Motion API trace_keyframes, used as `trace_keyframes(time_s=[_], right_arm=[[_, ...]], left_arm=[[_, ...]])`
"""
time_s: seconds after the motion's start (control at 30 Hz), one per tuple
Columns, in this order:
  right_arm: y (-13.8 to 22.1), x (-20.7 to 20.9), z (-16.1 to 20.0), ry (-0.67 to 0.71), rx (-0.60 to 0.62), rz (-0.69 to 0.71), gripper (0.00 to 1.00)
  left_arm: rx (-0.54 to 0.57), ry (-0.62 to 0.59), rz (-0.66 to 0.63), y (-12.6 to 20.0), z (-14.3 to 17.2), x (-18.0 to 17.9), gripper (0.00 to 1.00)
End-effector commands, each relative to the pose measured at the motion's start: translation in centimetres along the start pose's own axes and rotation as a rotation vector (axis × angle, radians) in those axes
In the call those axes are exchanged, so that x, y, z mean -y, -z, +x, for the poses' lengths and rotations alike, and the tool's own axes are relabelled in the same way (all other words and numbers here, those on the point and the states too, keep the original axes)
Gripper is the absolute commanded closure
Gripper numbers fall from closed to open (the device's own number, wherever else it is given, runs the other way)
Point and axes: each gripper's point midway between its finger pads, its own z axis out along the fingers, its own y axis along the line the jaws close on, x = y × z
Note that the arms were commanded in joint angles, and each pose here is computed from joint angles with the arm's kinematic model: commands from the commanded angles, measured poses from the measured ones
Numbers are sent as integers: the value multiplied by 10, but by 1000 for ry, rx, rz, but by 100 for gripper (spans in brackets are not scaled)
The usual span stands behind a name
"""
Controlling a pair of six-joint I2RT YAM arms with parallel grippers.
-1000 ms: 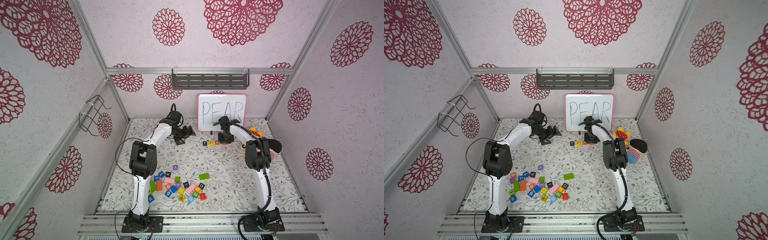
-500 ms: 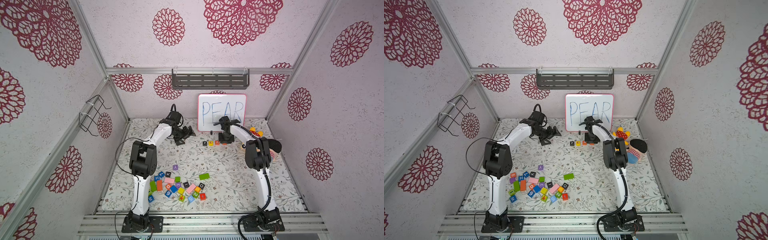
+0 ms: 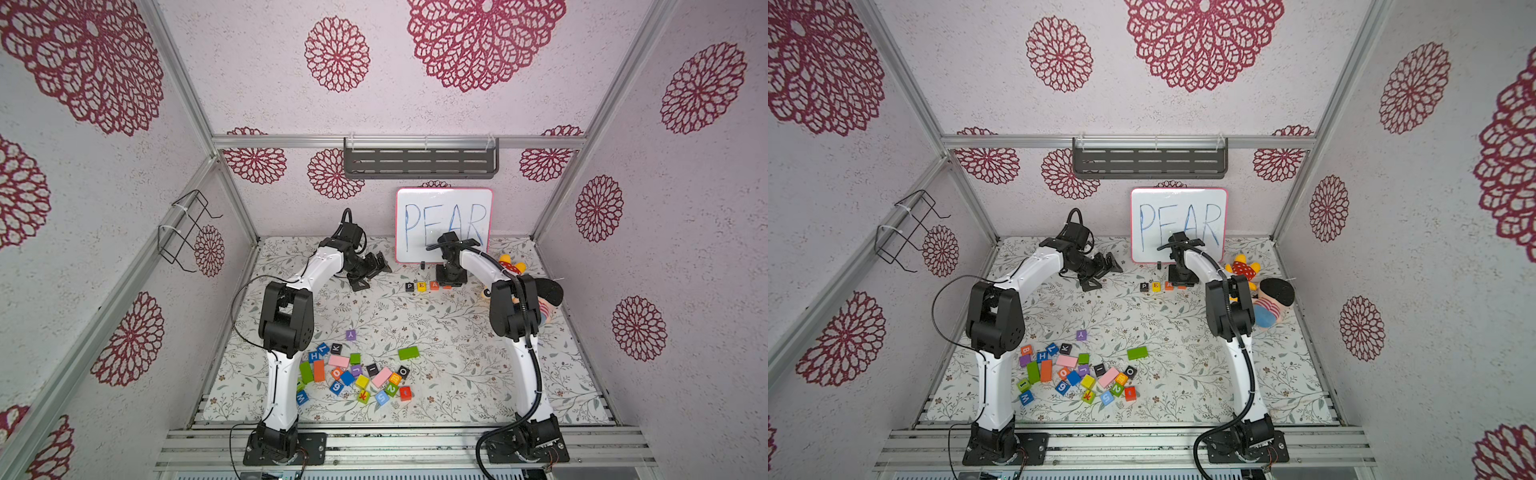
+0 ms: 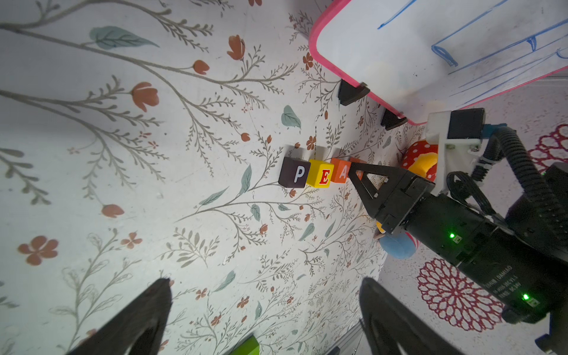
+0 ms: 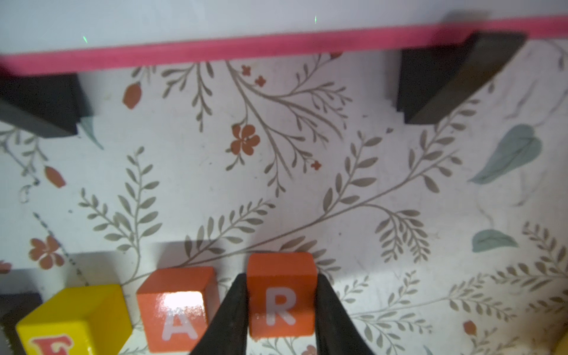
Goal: Spell the uppercase word “pear” with letter blocks
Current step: Place the letter block at the center of the board.
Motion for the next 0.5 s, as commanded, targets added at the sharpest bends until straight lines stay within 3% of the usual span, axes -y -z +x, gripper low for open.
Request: trace_keyframes(time_s=[0.0, 0.47], right_arm=[[-1, 3, -5, -14, 2, 4, 65], [8, 4, 4, -8, -15, -2, 66]], left_arm=[[16, -16, 15, 6, -1, 6, 2], [22, -18, 17, 7, 0, 5, 2]])
